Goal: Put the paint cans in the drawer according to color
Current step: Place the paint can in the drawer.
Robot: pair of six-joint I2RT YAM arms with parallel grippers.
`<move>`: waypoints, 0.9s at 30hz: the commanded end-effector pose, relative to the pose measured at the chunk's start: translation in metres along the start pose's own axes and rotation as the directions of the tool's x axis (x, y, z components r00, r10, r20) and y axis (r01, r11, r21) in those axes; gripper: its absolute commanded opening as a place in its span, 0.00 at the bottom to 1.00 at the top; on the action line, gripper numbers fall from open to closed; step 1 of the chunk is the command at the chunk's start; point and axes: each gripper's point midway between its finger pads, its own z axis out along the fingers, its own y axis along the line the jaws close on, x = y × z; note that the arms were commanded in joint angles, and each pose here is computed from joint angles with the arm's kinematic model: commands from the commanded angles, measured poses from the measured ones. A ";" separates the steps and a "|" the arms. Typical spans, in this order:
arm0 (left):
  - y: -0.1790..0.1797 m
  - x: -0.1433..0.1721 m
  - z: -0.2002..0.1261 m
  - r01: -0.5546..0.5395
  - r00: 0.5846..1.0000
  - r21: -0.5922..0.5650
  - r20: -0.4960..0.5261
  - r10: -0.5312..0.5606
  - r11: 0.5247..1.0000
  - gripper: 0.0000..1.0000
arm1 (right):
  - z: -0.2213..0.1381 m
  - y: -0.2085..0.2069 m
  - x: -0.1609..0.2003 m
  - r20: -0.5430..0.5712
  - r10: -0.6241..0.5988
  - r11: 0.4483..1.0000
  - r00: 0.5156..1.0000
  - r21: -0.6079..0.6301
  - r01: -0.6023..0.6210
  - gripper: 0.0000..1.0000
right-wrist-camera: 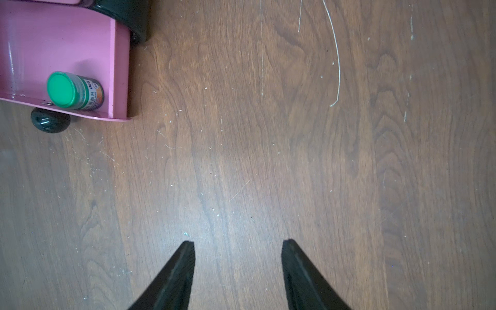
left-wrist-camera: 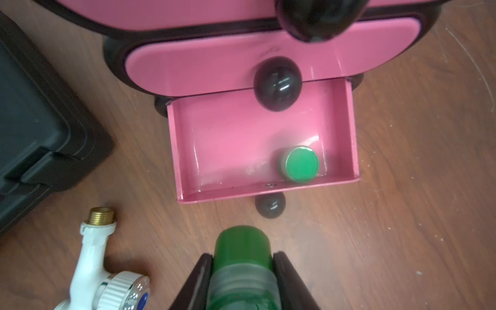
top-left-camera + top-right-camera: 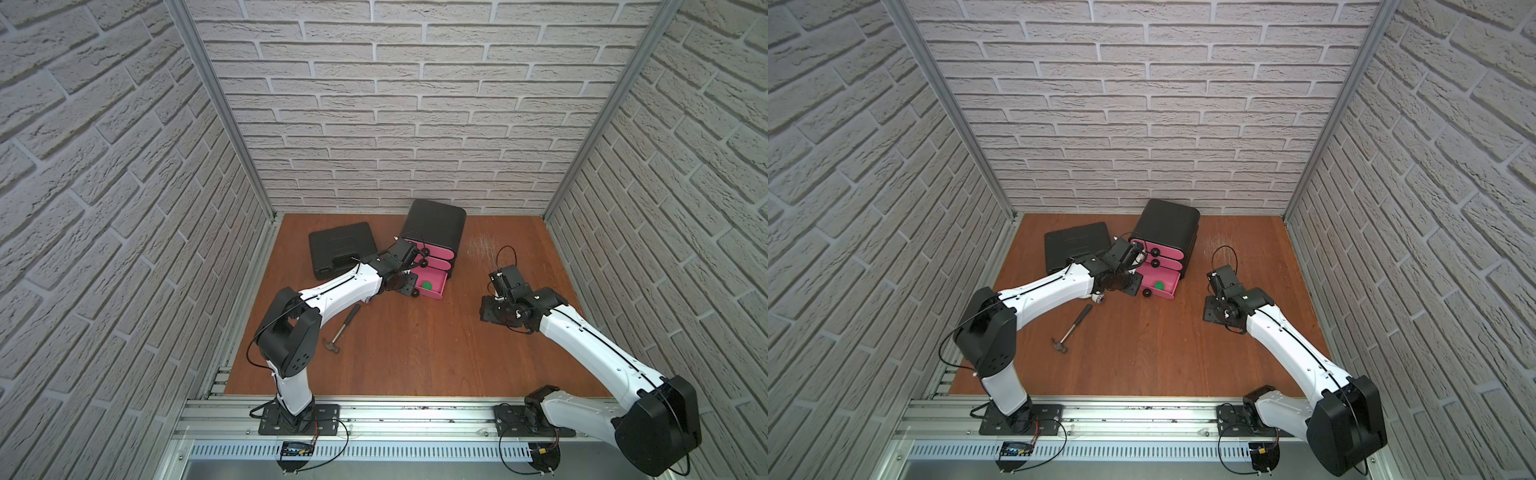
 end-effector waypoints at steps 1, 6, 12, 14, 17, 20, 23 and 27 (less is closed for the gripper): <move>-0.001 -0.032 0.007 0.062 0.993 -0.003 0.098 -0.062 0.998 0.34 | -0.002 -0.003 -0.004 0.019 0.014 1.000 1.000 -0.009 -0.014 0.57; 0.006 -0.038 0.022 0.108 0.988 -0.054 0.116 -0.101 0.993 0.34 | -0.001 -0.006 -0.006 0.013 0.026 1.000 1.000 -0.009 -0.026 0.56; 0.011 -0.042 0.036 0.138 0.983 -0.087 0.131 -0.126 0.987 0.34 | 0.001 -0.009 -0.006 0.005 0.033 0.999 0.999 -0.006 -0.033 0.57; 0.011 -0.041 0.042 0.140 0.984 -0.089 0.123 -0.128 0.986 0.34 | 0.001 -0.010 -0.006 0.002 0.035 0.999 0.999 -0.006 -0.035 0.56; 0.010 -0.041 0.049 0.144 0.984 -0.090 0.119 -0.132 0.986 0.34 | 0.002 -0.011 -0.006 0.000 0.037 0.999 0.999 -0.005 -0.037 0.56; 0.010 -0.041 0.054 0.148 0.984 -0.096 0.117 -0.137 0.984 0.35 | 0.002 -0.012 -0.006 -0.002 0.040 0.999 0.999 -0.006 -0.040 0.56; 0.010 -0.038 0.061 0.146 0.985 -0.100 0.102 -0.136 0.984 0.36 | 0.002 -0.014 -0.005 -0.003 0.044 0.999 0.999 -0.004 -0.044 0.56; 0.011 -0.032 0.067 0.152 0.986 -0.105 0.084 -0.143 0.983 0.42 | 0.001 -0.015 -0.005 -0.002 0.045 0.999 0.999 -0.003 -0.045 0.56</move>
